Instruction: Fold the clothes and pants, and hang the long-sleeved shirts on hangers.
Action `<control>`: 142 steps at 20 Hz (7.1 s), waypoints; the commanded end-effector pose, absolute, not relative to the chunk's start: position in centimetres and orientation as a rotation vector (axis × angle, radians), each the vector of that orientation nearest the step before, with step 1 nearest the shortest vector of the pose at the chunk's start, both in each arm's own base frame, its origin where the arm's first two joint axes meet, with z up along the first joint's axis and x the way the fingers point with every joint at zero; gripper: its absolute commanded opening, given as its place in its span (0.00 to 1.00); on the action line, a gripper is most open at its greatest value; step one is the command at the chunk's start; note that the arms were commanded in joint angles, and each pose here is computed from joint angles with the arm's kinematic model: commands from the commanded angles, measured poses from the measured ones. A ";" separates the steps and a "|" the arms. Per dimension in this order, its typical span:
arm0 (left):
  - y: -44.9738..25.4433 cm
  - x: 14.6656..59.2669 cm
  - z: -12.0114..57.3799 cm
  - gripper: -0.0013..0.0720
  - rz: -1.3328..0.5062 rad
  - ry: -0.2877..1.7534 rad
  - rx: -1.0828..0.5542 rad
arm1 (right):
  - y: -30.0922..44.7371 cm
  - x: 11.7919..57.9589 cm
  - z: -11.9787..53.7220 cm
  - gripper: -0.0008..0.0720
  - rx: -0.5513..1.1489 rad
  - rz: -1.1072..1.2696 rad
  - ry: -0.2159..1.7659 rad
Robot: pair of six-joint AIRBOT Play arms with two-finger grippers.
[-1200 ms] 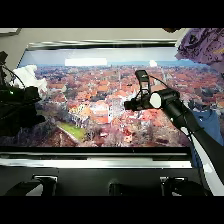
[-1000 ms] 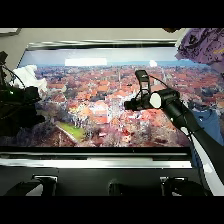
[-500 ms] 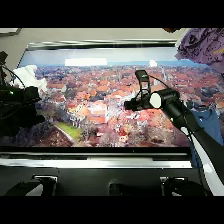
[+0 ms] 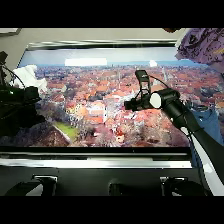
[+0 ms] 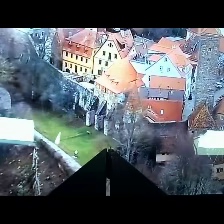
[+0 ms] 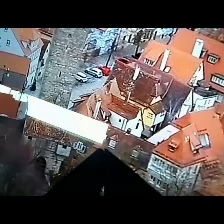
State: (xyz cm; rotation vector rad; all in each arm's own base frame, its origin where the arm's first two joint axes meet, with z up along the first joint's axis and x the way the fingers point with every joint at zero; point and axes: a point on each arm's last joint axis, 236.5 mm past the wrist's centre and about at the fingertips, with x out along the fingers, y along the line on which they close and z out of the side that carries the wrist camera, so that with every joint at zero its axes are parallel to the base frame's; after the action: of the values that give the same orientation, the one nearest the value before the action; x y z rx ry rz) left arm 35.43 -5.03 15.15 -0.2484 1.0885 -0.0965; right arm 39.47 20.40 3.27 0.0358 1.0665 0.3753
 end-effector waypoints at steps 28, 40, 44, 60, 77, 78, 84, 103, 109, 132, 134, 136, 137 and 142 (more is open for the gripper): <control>27.7 39.6 -9.5 0.21 0.727 1.031 -0.592 | 20.1 38.3 2.6 0.22 0.021 0.373 1.126; -4.6 40.3 5.2 0.05 0.012 1.182 -0.585 | 18.6 34.1 0.9 0.22 -0.030 0.360 1.323; -19.9 37.2 6.0 0.05 -0.238 1.231 -0.507 | 17.2 31.1 0.1 0.22 -0.080 0.343 1.461; -16.1 38.8 4.9 0.89 -0.332 1.368 -0.147 | 11.2 32.3 1.5 0.56 -0.044 0.241 1.409; -1.5 42.5 8.2 0.89 -0.056 1.245 -0.358 | 26.5 27.8 -9.0 0.60 0.558 0.617 1.473; -1.5 42.5 8.2 0.89 -0.056 1.245 -0.358 | 26.5 28.0 -9.1 0.37 0.557 0.613 1.469; 0.2 43.0 5.8 0.89 -0.004 1.234 -0.421 | 25.9 28.0 -8.2 0.06 0.519 0.606 1.449; -6.7 46.8 -10.9 0.46 -0.153 1.225 -0.712 | 23.9 25.1 -4.6 0.06 0.445 0.583 1.502; -6.5 52.8 2.4 0.05 -0.283 0.958 -0.590 | 20.4 31.1 -0.2 0.06 0.211 0.514 1.353; -3.8 35.4 34.3 0.05 -0.123 0.610 -0.448 | 11.3 35.9 35.7 0.06 0.027 0.308 0.493; -4.8 37.3 26.5 0.05 -0.128 0.815 -0.514 | 13.6 39.3 29.1 0.06 0.044 0.345 0.674; -5.5 38.5 17.6 0.05 -0.098 1.020 -0.549 | 16.3 42.2 22.7 0.06 0.090 0.395 0.837; -5.8 39.1 13.1 0.05 -0.078 1.099 -0.570 | 17.6 43.6 19.4 0.06 0.118 0.415 0.911; -5.2 43.2 -3.1 0.05 0.058 1.251 -0.652 | 19.8 50.5 6.6 0.06 0.217 0.361 1.060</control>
State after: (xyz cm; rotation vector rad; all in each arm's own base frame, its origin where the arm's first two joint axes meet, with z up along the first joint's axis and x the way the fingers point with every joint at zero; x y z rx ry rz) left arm 41.89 -5.41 5.28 -0.6050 1.1802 -0.0142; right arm 47.44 18.38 13.36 0.1368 0.9850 0.3845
